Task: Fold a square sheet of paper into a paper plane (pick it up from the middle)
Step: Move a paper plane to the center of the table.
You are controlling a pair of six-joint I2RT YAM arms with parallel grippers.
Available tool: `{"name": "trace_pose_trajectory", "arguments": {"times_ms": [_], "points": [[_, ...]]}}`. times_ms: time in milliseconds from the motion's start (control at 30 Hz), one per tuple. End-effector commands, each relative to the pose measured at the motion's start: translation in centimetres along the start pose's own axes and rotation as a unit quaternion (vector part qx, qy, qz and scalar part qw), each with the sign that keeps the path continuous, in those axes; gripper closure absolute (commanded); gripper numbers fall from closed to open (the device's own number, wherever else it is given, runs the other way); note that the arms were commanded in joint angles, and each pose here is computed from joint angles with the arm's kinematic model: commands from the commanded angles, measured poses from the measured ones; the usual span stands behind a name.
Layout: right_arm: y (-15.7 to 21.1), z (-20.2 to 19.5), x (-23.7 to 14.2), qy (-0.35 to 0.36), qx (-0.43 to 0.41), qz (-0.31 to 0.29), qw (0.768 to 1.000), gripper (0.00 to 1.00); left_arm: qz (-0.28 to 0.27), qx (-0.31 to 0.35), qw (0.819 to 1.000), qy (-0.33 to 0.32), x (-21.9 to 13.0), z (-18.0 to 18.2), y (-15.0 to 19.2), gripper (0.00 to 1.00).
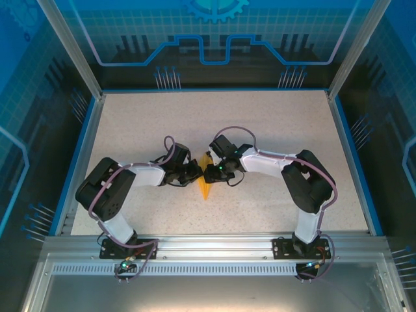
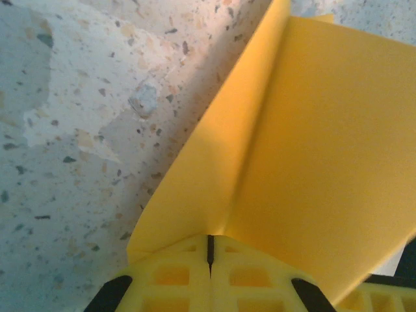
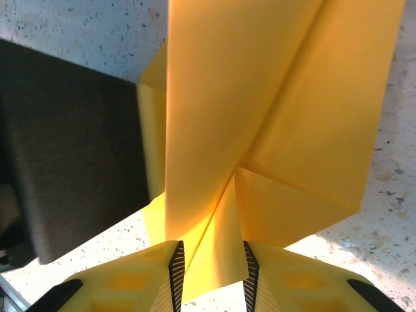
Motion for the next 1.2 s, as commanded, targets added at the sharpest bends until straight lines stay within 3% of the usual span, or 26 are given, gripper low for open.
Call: {"name": "trace_pose_trajectory", "arguments": {"times_ms": [0,300,633,833,1033,1167], "points": [[0.1,0.6,-0.5,0.007,0.01,-0.004,1.0,0.68,-0.014,0.007,1.0,0.016,-1.4,-1.8,-0.9,0.94],[0.7,1.2,-0.1,0.008,0.016,0.007,1.0,0.61,-0.045,0.014,0.999,-0.012,-3.5,-1.3,-1.1,0.86],[0.7,1.1,0.4,0.032,0.037,0.005,0.999,0.53,-0.067,0.007,0.996,-0.057,-4.8,0.6,-1.2,0.69],[0.5,1.1,0.4,0.049,0.042,-0.006,0.998,0.53,-0.053,-0.004,0.996,-0.065,-3.9,1.5,-1.0,0.67],[0.3,1.1,0.5,0.05,0.048,-0.009,0.998,0.56,-0.026,-0.009,0.999,-0.025,-2.4,1.0,-1.3,0.66],[0.2,1.2,0.5,0.049,0.05,-0.011,0.997,0.56,-0.014,-0.016,1.0,0.012,-1.7,0.5,-1.3,0.75]]}}
Point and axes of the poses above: each hand's point on the last joint's axis, 136 mm out from that joint toward the fingers, its own x axis out along the fingers, its own z axis along the line the jaws close on, y = z × x, the point moved 3 cm from there along -x, back along the fingers, and after that the axes turned 10 degrees about x, right-handed, at the moved point
